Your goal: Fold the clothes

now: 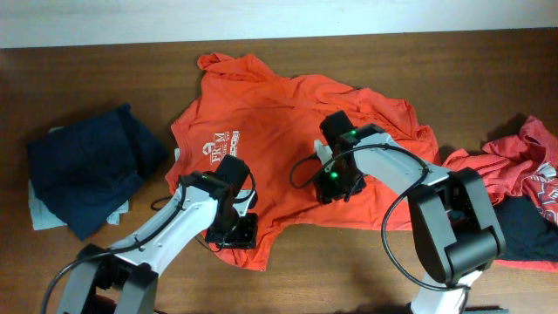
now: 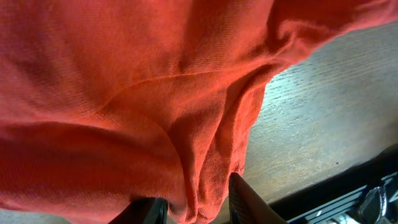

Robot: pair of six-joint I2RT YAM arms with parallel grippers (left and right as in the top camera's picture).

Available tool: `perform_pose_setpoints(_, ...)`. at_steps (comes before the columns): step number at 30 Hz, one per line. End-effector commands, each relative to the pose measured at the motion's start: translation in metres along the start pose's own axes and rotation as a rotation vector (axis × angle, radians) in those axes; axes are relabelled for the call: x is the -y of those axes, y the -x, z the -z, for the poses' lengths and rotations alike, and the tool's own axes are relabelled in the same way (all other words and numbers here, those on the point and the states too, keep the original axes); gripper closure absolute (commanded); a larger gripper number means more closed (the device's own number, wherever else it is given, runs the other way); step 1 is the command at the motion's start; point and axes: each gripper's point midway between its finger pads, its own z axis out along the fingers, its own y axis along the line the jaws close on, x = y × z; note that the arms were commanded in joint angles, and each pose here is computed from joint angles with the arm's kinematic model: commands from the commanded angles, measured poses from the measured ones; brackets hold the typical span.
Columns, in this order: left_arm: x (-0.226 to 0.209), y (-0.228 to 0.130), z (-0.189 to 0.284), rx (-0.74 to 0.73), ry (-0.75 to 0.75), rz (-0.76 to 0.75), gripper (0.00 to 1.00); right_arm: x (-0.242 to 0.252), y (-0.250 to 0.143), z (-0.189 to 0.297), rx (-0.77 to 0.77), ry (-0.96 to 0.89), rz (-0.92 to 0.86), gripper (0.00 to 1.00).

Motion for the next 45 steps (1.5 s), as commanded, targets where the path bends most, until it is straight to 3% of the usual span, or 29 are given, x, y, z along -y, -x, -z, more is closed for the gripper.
perform_pose_setpoints(1, 0.006, 0.014, 0.009, 0.042, -0.003, -0.088, 0.66, -0.012, 0.018, 0.025, 0.078, 0.031, 0.025, 0.49)
perform_pose_setpoints(7, 0.005, 0.026, 0.041, 0.064, 0.082, -0.089, 0.62, -0.024, 0.026, 0.074, 0.165, 0.033, 0.035, 0.41)
perform_pose_setpoints(18, -0.029, 0.050, 0.083, 0.164, 0.353, -0.080, 0.52, -0.059, 0.015, 0.081, 0.138, 0.190, 0.105, 0.51)
perform_pose_setpoints(21, -0.037, 0.053, 0.084, 0.175, 0.348, -0.029, 0.68, -0.069, 0.011, 0.078, 0.124, 0.193, 0.131, 0.57)
perform_pose_setpoints(26, -0.051, 0.053, 0.081, 0.164, 0.288, 0.134, 0.84, -0.101, -0.004, 0.068, 0.071, 0.228, 0.159, 0.68)
perform_pose_setpoints(31, -0.061, 0.046, 0.066, 0.119, 0.218, 0.211, 0.87, -0.118, -0.014, 0.054, 0.006, 0.225, 0.043, 0.83)
perform_pose_setpoints(36, -0.054, 0.046, 0.041, 0.067, 0.117, 0.231, 0.89, -0.145, -0.016, 0.033, -0.047, 0.298, 0.050, 0.84)
perform_pose_setpoints(45, -0.064, 0.044, 0.024, 0.007, 0.117, 0.266, 0.90, -0.155, -0.028, -0.006, -0.170, 0.310, 0.006, 0.85)
